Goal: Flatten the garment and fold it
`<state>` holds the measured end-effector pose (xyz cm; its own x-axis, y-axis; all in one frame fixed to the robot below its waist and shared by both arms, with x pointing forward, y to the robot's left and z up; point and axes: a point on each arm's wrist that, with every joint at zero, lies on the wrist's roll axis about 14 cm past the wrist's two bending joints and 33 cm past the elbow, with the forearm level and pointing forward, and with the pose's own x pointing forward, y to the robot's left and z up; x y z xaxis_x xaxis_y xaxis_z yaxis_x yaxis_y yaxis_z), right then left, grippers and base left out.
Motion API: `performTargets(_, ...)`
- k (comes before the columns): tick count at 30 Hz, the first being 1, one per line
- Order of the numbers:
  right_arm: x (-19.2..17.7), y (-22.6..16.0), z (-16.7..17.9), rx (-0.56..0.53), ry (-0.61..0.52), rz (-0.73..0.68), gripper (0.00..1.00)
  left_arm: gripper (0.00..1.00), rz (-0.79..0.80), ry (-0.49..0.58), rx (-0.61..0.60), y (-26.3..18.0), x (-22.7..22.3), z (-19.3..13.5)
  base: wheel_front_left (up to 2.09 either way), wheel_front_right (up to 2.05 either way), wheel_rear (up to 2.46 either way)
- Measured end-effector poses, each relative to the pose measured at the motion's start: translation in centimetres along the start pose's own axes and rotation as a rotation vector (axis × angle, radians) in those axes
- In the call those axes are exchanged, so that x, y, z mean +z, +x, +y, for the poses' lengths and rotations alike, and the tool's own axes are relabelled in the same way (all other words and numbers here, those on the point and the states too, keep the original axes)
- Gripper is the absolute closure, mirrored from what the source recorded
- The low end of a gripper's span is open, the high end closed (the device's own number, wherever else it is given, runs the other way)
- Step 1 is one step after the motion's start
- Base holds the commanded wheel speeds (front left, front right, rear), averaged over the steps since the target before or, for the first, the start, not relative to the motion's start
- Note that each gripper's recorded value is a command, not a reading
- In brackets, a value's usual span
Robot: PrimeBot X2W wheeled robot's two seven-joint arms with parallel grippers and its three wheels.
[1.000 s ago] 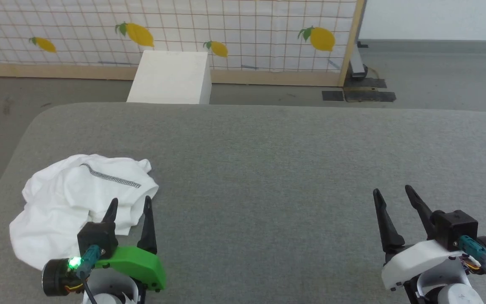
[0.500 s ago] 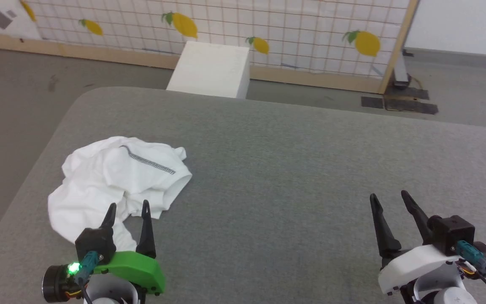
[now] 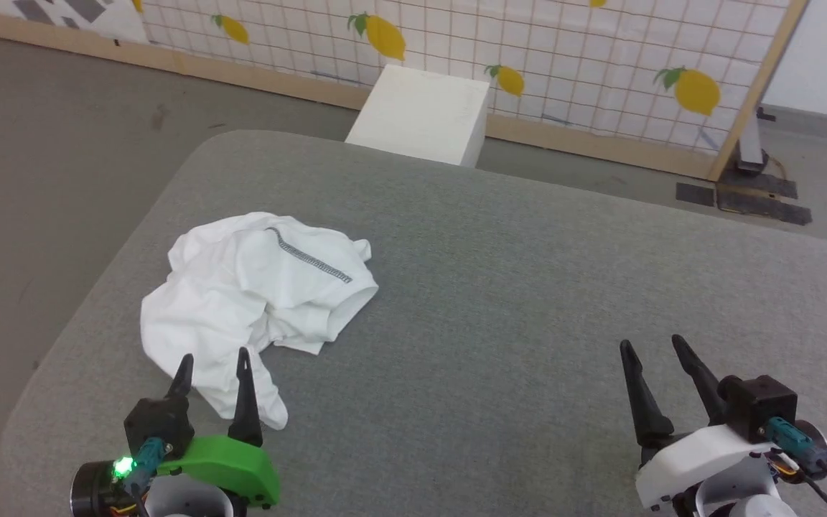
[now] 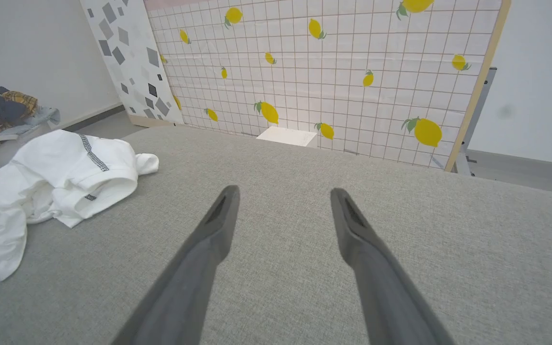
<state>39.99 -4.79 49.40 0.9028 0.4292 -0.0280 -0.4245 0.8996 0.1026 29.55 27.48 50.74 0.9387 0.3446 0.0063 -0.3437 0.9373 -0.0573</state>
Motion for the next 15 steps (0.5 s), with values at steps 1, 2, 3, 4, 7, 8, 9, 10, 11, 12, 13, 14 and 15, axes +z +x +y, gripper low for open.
performTargets(1, -0.1, 0.1, 0.2, 0.006, 0.002, 0.001, 0.00, 0.00, 0.000, -0.002, 0.008, -0.1, 0.0, 0.2, 0.00, 0.00, 0.00)
performTargets(2, -0.2, 0.2, 0.4, 0.012, 0.002, 0.003, 0.00, 0.00, 0.002, -0.004, 0.016, -0.3, -0.1, 0.5, 0.00, 0.00, 0.00)
performTargets(3, -0.2, 0.3, 0.6, 0.018, 0.002, 0.002, 0.00, 0.00, 0.002, -0.008, 0.022, -0.4, -0.1, 0.7, 0.00, 0.00, 0.00)
performTargets(4, -0.2, 0.4, 0.7, 0.023, 0.004, 0.003, 0.00, 0.00, 0.000, -0.012, 0.027, -0.5, -0.1, 0.8, 0.00, 0.00, 0.00)
performTargets(7, -0.6, 0.6, 1.2, 0.037, 0.017, 0.010, 0.00, 0.00, 0.001, -0.025, 0.047, -1.0, -0.3, 1.4, 0.00, 0.00, 0.00)
performTargets(8, -0.7, 0.6, 1.4, 0.042, 0.019, 0.014, 0.00, 0.00, 0.000, -0.025, 0.052, -1.1, -0.3, 1.6, 0.00, 0.00, 0.00)
performTargets(9, -0.8, 0.7, 1.6, 0.048, 0.019, 0.015, 0.00, 0.00, -0.001, -0.026, 0.058, -1.2, -0.4, 1.8, 0.00, 0.00, 0.00)
performTargets(10, -0.9, 0.7, 1.7, 0.052, 0.019, 0.017, 0.00, 0.00, -0.002, -0.026, 0.062, -1.3, -0.4, 1.9, 0.00, 0.00, 0.00)
performTargets(11, -1.0, 0.8, 1.9, 0.057, 0.022, 0.019, 0.00, 0.00, -0.002, -0.029, 0.069, -1.4, -0.4, 2.1, 0.00, 0.00, 0.00)
performTargets(12, -1.1, 0.9, 2.1, 0.061, 0.027, 0.022, 0.00, 0.00, -0.001, -0.031, 0.074, -1.5, -0.4, 2.3, 0.00, 0.00, 0.00)
performTargets(13, -1.2, 0.9, 2.2, 0.066, 0.028, 0.025, 0.00, 0.00, -0.002, -0.032, 0.079, -1.7, -0.5, 2.5, 0.00, 0.00, 0.00)
performTargets(14, -1.3, 1.0, 2.4, 0.069, 0.028, 0.026, 0.00, 0.00, -0.005, -0.032, 0.083, -1.7, -0.4, 2.6, 0.00, 0.00, 0.00)
performTargets(15, -1.4, 1.0, 2.5, 0.074, 0.029, 0.026, 0.00, 0.00, -0.007, -0.033, 0.089, -1.8, -0.4, 2.8, 0.00, 0.00, 0.00)
